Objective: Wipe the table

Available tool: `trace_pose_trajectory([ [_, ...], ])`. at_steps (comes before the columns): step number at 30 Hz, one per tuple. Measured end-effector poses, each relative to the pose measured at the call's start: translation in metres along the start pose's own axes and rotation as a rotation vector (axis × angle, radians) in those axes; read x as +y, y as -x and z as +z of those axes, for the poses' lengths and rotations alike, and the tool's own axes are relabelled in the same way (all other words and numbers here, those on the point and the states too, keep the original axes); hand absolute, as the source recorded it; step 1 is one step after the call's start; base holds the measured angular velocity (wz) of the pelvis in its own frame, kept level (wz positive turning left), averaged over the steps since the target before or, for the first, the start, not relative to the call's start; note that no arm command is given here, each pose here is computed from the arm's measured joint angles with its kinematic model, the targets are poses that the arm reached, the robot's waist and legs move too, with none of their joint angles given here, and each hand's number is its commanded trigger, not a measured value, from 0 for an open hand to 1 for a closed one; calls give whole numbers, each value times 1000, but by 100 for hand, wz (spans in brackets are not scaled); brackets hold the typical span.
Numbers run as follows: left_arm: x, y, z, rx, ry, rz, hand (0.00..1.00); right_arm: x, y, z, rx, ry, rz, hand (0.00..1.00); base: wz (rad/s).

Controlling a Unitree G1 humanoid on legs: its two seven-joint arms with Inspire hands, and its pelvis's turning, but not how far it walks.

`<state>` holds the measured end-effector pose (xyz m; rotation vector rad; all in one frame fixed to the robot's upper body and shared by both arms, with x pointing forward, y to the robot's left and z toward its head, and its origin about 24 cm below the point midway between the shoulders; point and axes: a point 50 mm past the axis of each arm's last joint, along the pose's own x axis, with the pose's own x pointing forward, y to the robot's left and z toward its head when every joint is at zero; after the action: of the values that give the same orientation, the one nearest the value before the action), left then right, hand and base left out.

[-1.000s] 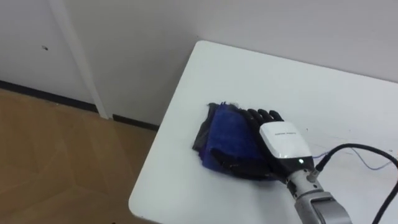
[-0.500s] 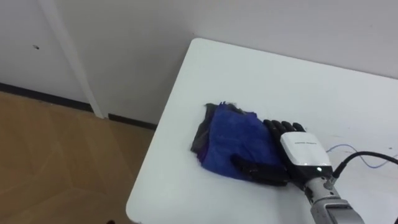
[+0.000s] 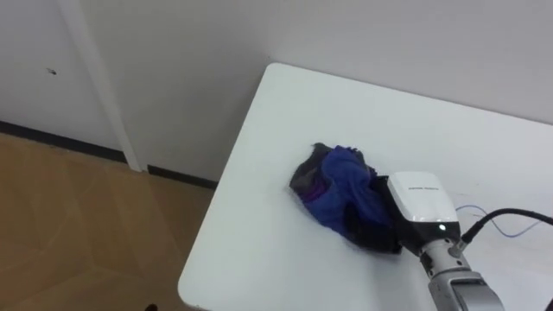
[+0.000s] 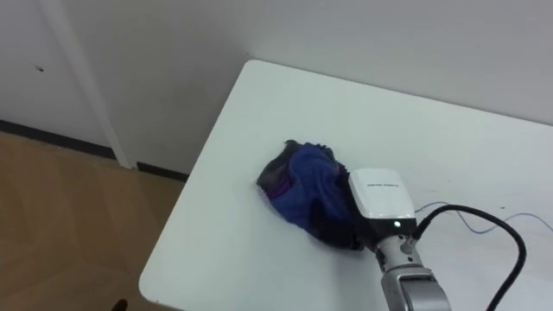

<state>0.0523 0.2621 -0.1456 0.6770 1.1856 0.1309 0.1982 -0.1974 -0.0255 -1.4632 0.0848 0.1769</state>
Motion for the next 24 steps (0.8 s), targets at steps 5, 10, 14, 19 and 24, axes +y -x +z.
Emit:
trace_pose_trajectory([
  [5,0,0,0,-3,1,-4,0,0,0,0,1,-2,-8,100,0],
  [10,-1,0,1,-5,1,-18,0,0,0,0,1,-7,-16,100,0],
  [14,0,0,1,-5,1,-18,0,1,1,-1,1,-8,-12,100,0],
  [19,-1,0,1,-6,2,-19,0,-1,-3,-1,2,-25,-17,100,1],
  [24,-3,0,3,-5,2,-25,0,-3,-8,0,32,-116,21,100,-3],
])
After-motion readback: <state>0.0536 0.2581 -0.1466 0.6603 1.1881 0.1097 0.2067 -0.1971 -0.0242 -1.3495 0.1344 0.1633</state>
